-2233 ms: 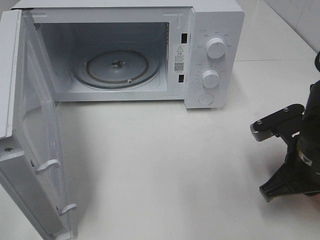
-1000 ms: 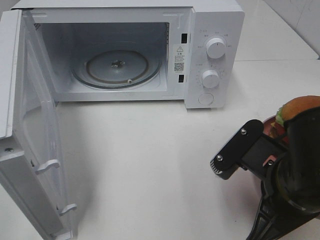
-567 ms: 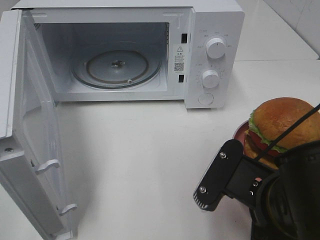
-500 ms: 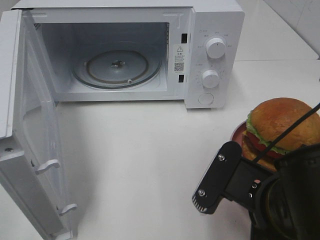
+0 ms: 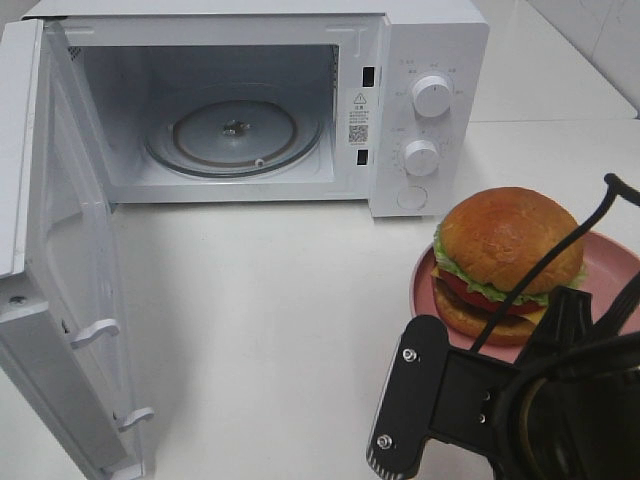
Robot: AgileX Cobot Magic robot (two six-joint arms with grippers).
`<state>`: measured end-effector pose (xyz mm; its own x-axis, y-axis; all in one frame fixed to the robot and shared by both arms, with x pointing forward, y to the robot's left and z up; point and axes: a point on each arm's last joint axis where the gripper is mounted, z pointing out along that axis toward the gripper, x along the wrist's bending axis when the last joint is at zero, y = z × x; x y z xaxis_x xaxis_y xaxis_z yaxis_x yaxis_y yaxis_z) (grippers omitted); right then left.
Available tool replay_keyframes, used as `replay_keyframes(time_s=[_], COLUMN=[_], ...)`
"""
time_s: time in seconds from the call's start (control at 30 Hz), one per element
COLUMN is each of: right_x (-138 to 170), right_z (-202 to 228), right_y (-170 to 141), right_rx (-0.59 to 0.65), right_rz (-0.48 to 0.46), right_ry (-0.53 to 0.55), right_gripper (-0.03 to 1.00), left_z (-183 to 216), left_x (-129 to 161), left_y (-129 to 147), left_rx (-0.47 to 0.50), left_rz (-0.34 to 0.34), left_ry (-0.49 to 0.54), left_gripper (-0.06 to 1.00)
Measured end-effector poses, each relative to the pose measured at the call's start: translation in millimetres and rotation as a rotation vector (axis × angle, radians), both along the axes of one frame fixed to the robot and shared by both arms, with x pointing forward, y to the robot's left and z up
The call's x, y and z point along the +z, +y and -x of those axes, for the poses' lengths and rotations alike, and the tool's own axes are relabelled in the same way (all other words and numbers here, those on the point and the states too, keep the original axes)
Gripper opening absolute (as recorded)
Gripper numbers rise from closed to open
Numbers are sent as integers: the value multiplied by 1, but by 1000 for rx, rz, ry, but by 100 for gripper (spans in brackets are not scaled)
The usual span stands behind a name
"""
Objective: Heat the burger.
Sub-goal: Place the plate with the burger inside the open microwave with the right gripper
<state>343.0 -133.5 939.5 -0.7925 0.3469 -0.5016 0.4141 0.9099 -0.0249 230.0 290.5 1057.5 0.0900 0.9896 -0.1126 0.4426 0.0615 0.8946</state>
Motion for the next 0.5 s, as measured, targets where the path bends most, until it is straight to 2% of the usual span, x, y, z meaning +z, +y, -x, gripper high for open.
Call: replay_keyframes(time_s=[0.33, 0.5], right_x=[0, -1], right_z=[-3, -3], right_y=[7, 11], right_rx=[171, 213], right_rz=[-3, -27], right_ry=[0, 2], right_gripper=[5, 5], left_z=[0, 0], left_x=[0, 0], left_y=[0, 0], left_rx=[0, 0], left_rz=[0, 0], left_ry=[0, 0], left_gripper=[99, 99])
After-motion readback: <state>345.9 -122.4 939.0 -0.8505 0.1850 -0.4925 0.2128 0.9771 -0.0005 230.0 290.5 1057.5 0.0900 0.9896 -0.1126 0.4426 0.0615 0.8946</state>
